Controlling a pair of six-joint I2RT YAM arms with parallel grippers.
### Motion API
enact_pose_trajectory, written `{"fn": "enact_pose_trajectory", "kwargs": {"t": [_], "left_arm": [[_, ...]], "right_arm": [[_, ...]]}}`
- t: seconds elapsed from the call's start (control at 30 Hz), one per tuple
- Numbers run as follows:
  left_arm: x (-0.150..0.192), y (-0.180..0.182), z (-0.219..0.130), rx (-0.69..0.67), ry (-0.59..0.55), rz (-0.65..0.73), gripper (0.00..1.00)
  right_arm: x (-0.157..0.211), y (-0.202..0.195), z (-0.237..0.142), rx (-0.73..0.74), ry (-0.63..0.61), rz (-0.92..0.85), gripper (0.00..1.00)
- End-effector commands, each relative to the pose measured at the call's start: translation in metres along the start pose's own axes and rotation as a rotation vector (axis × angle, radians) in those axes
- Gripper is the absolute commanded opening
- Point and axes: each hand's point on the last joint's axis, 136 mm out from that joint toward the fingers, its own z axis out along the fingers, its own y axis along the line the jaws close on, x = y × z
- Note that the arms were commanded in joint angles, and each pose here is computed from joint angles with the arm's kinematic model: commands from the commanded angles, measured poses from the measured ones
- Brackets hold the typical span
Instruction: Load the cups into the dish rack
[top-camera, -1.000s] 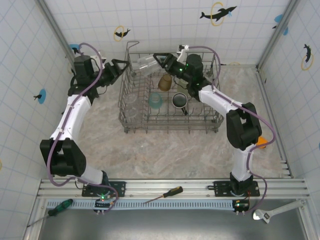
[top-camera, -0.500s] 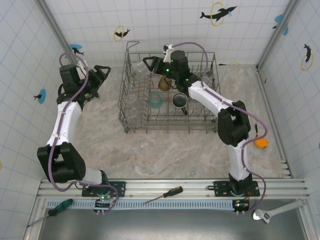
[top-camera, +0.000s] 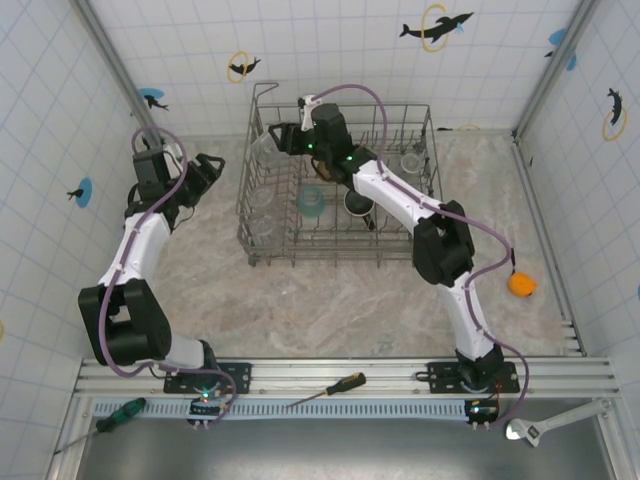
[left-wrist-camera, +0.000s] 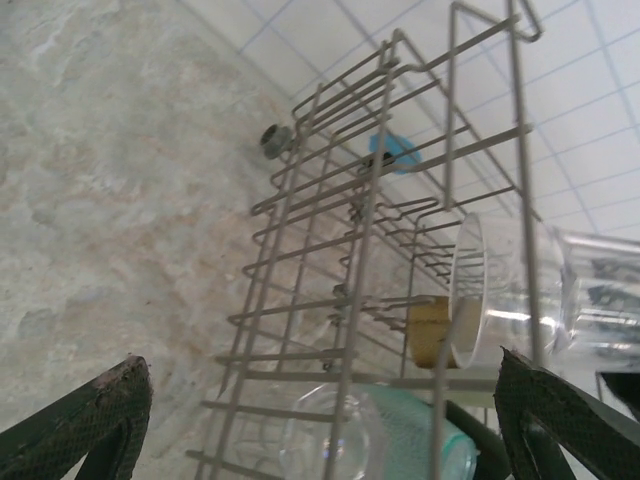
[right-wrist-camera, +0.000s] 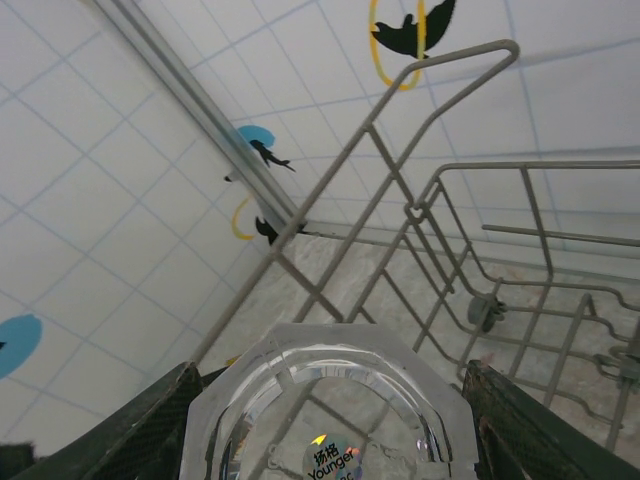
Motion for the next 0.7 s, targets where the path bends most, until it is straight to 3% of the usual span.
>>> {"fn": "enact_pose_trajectory", "kwargs": {"t": [0.0,0.67], "left_arm": [[-0.004,0.010,0.005,-0.020,-0.030,0.043,0.90],[0.020,0.040,0.000,-0.108,-0.013,0.087,0.91]], "right_arm": [[-0.004,-0.005,0.008,0.057,-0.024,-0.054,0.43],[0.030,-0.003,0.028,0.109,-0.007,-0.118,0.45]]}}
